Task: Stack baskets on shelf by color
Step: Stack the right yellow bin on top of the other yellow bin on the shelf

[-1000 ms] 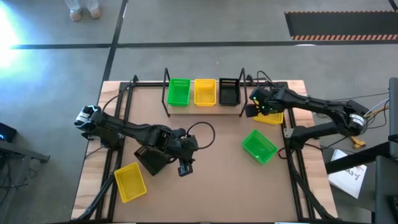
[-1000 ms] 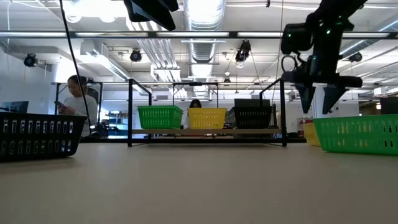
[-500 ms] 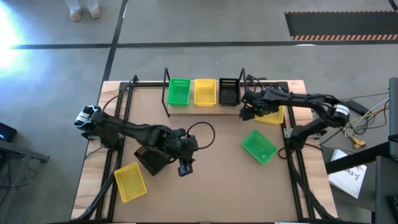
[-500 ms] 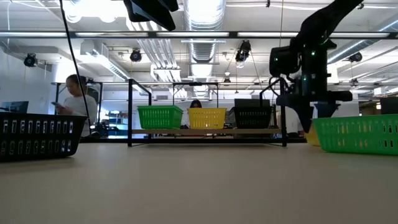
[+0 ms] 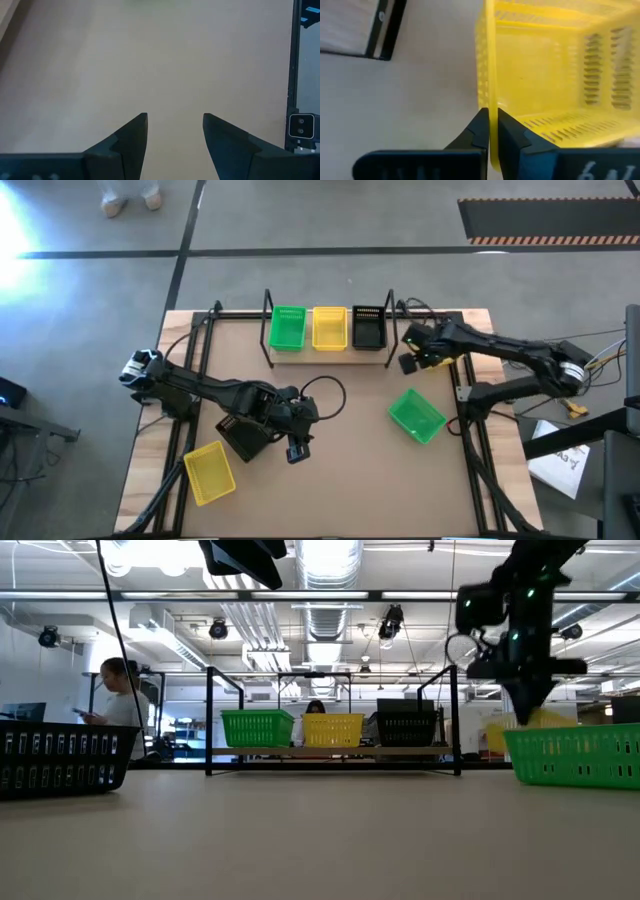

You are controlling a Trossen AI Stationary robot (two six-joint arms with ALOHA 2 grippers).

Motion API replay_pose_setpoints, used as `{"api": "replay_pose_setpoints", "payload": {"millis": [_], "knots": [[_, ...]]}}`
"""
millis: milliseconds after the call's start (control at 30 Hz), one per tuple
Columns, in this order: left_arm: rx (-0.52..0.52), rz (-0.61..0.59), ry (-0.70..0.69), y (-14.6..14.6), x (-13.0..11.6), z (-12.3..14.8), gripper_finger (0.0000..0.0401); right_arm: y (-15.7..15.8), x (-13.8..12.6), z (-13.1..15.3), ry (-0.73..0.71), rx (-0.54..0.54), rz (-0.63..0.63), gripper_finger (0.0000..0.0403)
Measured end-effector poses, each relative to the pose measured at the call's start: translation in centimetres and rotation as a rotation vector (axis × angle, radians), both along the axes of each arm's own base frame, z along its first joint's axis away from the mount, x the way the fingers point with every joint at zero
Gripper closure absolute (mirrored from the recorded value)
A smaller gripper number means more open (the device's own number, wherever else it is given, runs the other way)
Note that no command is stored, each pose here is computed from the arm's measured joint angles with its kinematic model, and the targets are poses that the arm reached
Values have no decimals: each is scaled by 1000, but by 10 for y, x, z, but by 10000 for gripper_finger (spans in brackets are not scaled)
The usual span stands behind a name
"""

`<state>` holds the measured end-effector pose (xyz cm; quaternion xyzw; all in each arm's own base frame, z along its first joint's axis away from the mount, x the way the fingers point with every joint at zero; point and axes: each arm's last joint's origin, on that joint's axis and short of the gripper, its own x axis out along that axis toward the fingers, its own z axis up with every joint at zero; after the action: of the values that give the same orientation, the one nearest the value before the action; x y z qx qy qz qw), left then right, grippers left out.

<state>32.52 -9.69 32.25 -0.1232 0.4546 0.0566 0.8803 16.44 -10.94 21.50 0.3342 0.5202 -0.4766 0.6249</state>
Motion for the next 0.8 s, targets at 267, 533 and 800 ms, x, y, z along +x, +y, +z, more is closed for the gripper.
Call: {"api": "replay_pose_setpoints", "payload": {"millis": [267,533,800], "knots": [[-11,-4,-50,3,-7,12,225,11,-22,100,-236,-268,33,394],[-29,34,-296,10,-25,57,225,1,4,194,-417,-528,316,394],[-81,30,-525,16,-53,99,225,-30,90,198,-493,-415,795,394]]}}
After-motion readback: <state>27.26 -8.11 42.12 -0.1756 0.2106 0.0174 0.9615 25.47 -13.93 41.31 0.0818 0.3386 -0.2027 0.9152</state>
